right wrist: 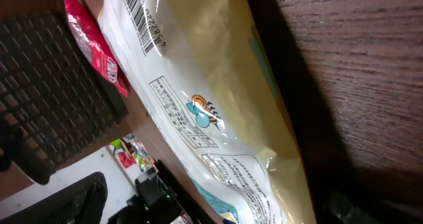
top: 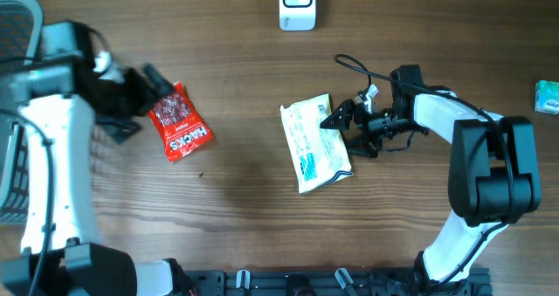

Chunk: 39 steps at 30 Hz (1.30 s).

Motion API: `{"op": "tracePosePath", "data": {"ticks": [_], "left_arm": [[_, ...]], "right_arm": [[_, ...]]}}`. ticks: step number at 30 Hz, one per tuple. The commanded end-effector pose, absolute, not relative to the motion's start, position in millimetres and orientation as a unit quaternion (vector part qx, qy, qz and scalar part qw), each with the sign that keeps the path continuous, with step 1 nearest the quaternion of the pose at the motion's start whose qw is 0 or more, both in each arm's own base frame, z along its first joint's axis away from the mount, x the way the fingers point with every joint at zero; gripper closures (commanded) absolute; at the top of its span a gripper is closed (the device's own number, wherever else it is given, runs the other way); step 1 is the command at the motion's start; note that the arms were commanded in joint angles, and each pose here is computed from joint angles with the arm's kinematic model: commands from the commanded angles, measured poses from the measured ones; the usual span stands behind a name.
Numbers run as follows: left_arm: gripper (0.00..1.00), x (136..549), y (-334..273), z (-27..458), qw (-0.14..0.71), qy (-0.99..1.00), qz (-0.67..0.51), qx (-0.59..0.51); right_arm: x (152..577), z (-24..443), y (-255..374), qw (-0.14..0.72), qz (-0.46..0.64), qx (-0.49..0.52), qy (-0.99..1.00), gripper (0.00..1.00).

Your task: Scan the item barcode

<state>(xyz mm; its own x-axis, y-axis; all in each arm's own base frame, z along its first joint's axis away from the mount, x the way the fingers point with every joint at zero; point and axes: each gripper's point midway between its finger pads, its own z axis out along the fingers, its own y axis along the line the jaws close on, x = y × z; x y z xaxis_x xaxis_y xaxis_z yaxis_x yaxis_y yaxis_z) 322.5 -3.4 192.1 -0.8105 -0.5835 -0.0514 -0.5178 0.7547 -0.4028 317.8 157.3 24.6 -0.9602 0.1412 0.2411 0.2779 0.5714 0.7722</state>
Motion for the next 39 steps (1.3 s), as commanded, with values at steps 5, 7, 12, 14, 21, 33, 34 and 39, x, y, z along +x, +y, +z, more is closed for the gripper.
{"op": "tracePosePath", "data": {"ticks": [5, 7, 12, 14, 21, 33, 34, 39], "left_arm": [[0.06, 277, -141, 87, -0.014, 0.947, -0.278, -0.157], [0.14, 271, -168, 72, -0.014, 0.937, -0.317, -0.143], [0.22, 272, -212, 56, 0.017, 0.919, -0.366, -0.145], [0.41, 273, -217, 46, 0.019, 0.921, -0.350, -0.170], [0.69, 280, -235, -2, 0.006, 0.916, -0.309, -0.254], [0.96, 292, -251, -34, 0.008, 0.901, -0.315, -0.298], [0.96, 291, -246, -38, 0.005, 0.899, -0.300, -0.320], [0.96, 280, -218, -56, -0.006, 0.876, -0.223, -0.427]], "right_arm": [[311, -27, 123, 0.068, -0.323, -0.128, -0.935, 0.00], [309, -28, 124, 0.070, -0.323, -0.126, -0.936, 0.00], [306, -30, 130, 0.071, -0.322, -0.116, -0.937, 0.00], [305, -30, 132, 0.071, -0.322, -0.114, -0.937, 0.00], [308, -30, 134, 0.065, -0.323, -0.108, -0.938, 0.00], [302, -30, 134, 0.073, -0.322, -0.098, -0.939, 0.00], [298, -30, 134, 0.079, -0.321, -0.091, -0.939, 0.00], [289, -31, 133, 0.094, -0.319, -0.092, -0.939, 0.00]]}}
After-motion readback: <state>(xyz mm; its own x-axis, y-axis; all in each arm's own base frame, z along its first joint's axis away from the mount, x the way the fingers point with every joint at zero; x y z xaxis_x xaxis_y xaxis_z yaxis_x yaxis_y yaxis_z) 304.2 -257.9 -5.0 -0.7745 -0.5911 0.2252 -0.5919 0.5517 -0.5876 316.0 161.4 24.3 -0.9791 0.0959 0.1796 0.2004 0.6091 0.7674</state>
